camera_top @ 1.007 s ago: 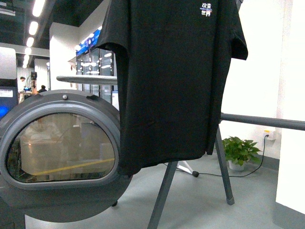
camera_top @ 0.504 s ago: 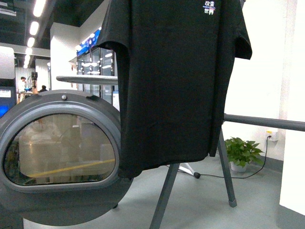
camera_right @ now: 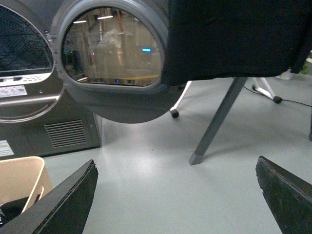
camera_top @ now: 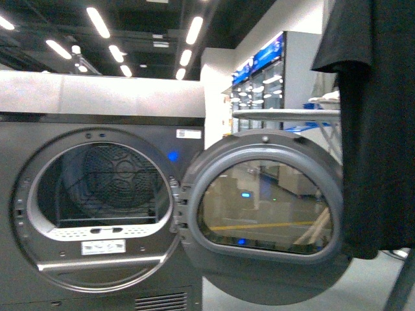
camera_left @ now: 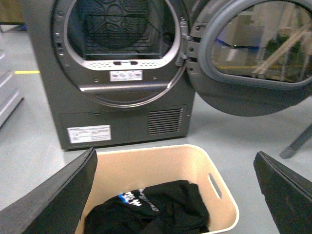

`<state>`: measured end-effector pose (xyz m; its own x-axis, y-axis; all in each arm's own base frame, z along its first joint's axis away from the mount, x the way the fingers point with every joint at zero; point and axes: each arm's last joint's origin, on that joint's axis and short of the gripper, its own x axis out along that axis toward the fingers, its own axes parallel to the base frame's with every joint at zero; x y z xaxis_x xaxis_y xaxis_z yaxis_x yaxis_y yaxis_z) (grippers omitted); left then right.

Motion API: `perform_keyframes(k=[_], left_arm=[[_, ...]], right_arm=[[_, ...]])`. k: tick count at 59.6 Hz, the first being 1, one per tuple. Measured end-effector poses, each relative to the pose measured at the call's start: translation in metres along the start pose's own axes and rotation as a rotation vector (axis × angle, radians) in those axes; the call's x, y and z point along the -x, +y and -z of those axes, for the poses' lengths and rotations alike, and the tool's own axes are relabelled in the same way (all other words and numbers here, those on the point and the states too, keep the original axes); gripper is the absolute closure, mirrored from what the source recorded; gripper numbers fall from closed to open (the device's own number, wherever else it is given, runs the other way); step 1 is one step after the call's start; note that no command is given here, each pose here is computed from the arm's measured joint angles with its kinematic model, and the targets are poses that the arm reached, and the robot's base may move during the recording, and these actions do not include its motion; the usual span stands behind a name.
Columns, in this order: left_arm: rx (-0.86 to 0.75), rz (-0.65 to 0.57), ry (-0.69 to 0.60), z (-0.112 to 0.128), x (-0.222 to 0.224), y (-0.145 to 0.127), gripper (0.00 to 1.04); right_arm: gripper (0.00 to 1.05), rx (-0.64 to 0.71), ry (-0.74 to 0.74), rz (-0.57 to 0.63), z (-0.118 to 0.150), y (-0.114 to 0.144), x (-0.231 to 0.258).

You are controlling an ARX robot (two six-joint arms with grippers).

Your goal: Move hamper under clothes hanger

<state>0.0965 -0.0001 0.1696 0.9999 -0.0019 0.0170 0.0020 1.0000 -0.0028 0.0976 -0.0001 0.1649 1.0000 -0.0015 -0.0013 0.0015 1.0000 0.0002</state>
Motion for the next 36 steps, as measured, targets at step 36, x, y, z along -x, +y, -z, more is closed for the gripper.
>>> perform_keyframes(k=[36], left_arm=[[0.0,-0.001,0.001,0.0002,0.0,0.0001,0.07]], right_arm=[[0.08,0.0,0.0,-0.003,0.0,0.0001,0.0]])
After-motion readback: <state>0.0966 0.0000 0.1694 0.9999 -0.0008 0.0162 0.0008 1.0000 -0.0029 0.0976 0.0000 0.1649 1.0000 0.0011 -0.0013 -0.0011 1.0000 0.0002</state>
